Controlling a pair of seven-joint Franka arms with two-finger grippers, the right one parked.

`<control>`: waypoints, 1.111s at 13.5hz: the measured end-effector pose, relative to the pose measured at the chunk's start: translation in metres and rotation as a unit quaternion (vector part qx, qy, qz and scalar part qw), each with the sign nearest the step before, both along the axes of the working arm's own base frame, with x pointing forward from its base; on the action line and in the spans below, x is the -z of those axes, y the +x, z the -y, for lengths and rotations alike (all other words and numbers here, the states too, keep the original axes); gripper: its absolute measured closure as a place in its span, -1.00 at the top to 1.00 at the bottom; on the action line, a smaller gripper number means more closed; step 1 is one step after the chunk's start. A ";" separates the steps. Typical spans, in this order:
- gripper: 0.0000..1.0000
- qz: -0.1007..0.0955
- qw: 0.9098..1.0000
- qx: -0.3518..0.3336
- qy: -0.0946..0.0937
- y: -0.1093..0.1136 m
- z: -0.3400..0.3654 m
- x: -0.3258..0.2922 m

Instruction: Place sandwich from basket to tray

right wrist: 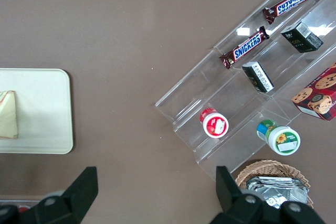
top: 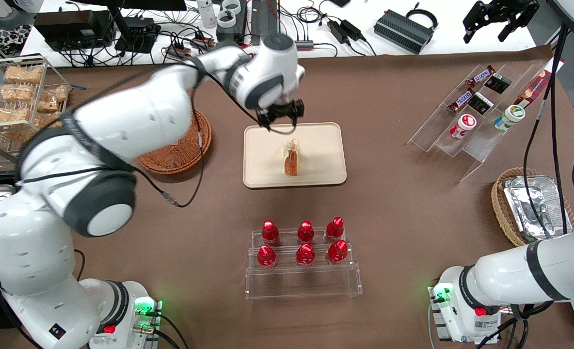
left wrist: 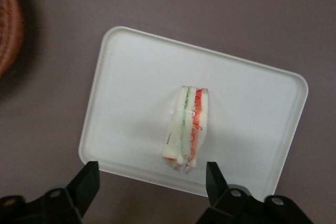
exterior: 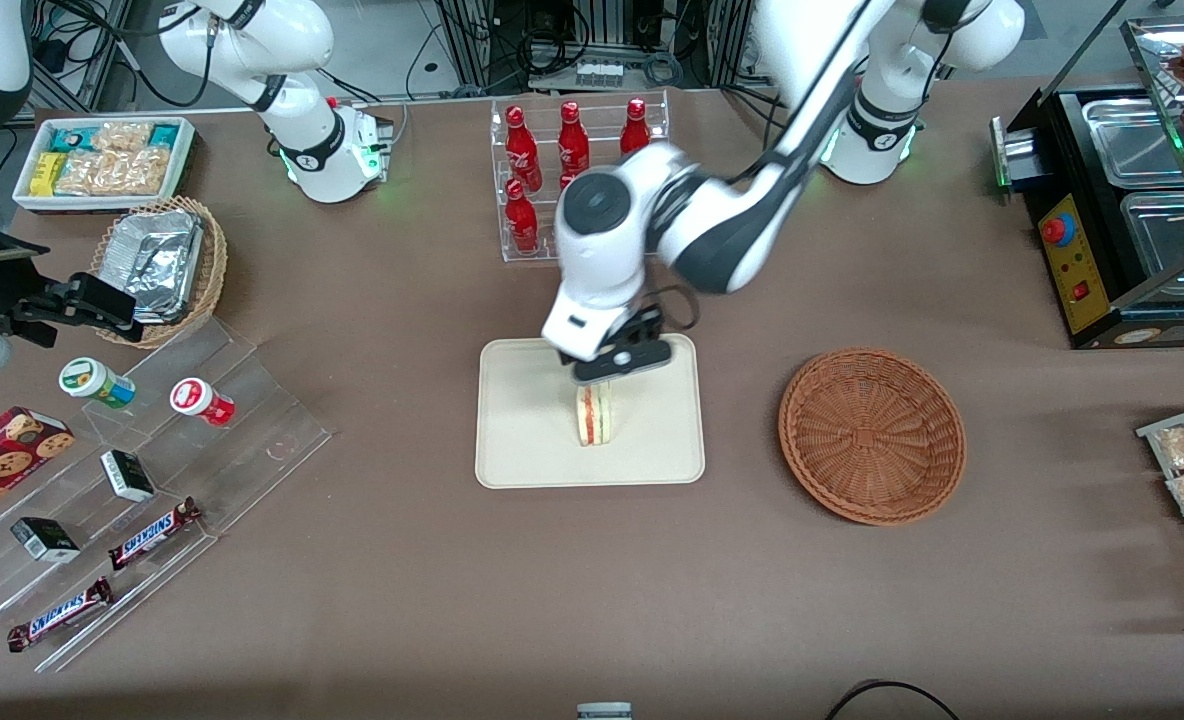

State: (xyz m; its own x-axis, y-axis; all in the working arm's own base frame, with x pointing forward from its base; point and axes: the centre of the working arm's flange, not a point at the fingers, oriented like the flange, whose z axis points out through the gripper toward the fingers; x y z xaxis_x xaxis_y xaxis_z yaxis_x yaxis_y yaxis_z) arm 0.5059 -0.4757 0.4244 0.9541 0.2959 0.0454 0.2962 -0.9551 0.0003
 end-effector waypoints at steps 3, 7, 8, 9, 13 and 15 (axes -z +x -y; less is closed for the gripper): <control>0.99 -0.016 1.000 -0.015 0.017 0.008 -0.085 -0.099; 0.99 -0.061 0.997 0.035 0.023 0.023 -0.217 -0.167; 0.99 -0.071 0.996 0.049 0.023 0.027 -0.251 -0.177; 0.99 -0.079 0.995 0.064 0.021 0.030 -0.284 -0.184; 0.99 -0.090 0.991 0.097 0.008 0.037 -0.406 -0.201; 0.99 -0.090 0.991 0.099 0.003 0.036 -0.448 -0.205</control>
State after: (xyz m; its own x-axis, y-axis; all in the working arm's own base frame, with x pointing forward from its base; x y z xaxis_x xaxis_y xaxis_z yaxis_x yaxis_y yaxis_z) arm 0.5417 -0.0276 0.6292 0.9863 0.1024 -0.1296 0.0979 -0.9944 -0.0407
